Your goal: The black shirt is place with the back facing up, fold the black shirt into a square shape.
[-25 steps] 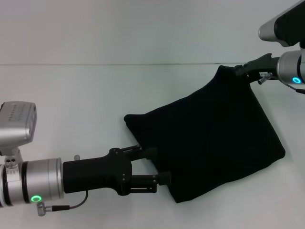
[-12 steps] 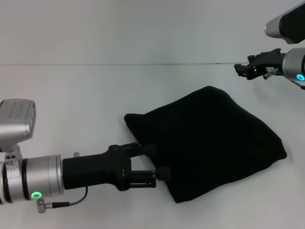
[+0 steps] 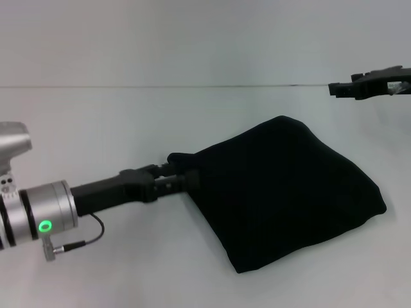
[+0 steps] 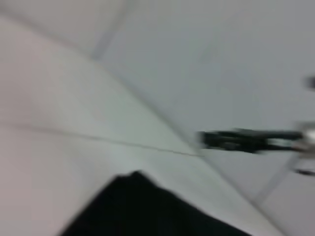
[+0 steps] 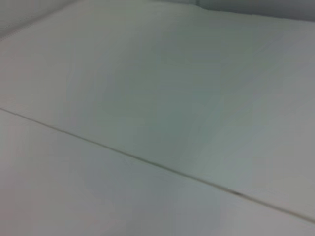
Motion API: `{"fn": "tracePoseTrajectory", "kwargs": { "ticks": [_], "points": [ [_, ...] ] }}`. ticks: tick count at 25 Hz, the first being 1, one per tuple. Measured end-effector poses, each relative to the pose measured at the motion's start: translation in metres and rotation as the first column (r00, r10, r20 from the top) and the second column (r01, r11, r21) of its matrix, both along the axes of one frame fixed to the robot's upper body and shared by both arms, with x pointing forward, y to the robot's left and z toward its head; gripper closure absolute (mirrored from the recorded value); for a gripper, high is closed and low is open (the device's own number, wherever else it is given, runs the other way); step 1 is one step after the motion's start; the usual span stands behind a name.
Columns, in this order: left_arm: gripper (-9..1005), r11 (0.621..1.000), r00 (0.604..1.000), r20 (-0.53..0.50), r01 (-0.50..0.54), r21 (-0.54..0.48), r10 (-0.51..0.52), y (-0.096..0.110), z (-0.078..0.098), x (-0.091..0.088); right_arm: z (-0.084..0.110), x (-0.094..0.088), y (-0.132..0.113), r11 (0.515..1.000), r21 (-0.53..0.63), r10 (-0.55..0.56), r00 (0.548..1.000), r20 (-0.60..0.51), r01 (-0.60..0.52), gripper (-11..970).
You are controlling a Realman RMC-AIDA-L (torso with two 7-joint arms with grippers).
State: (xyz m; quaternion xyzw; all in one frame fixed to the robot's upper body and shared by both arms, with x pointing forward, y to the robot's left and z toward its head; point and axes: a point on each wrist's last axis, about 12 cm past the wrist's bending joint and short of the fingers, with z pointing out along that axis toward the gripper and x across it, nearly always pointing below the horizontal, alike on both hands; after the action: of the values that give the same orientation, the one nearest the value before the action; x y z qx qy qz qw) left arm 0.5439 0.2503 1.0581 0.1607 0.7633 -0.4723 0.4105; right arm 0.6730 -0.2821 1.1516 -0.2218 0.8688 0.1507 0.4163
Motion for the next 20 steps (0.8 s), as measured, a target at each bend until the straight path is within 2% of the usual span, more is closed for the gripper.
{"fn": "tracePoseTrajectory", "kwargs": {
  "ticks": [5,9,14,20],
  "points": [
    [109,0.989,0.979,-0.141,-0.146,0.016,0.147,0.007,-0.006,0.015,0.003,-0.013,-0.019,0.994,0.112,0.022,0.999,-0.037,-0.017,346],
    [109,0.975,0.944,-0.248,-0.223,0.009,0.218,0.008,-0.006,0.025,0.002,-0.022,-0.031,0.989,0.145,0.005,0.999,-0.034,0.0,346],
    [109,0.972,0.923,-0.312,-0.234,0.018,0.227,-0.002,-0.005,0.035,-0.001,-0.027,-0.032,0.991,0.136,0.008,0.999,-0.034,-0.003,346],
    [109,0.97,0.905,-0.347,-0.228,0.088,0.244,-0.015,-0.006,0.045,-0.004,-0.027,-0.028,0.992,0.125,0.02,1.0,-0.024,-0.017,346]
  ]
}}
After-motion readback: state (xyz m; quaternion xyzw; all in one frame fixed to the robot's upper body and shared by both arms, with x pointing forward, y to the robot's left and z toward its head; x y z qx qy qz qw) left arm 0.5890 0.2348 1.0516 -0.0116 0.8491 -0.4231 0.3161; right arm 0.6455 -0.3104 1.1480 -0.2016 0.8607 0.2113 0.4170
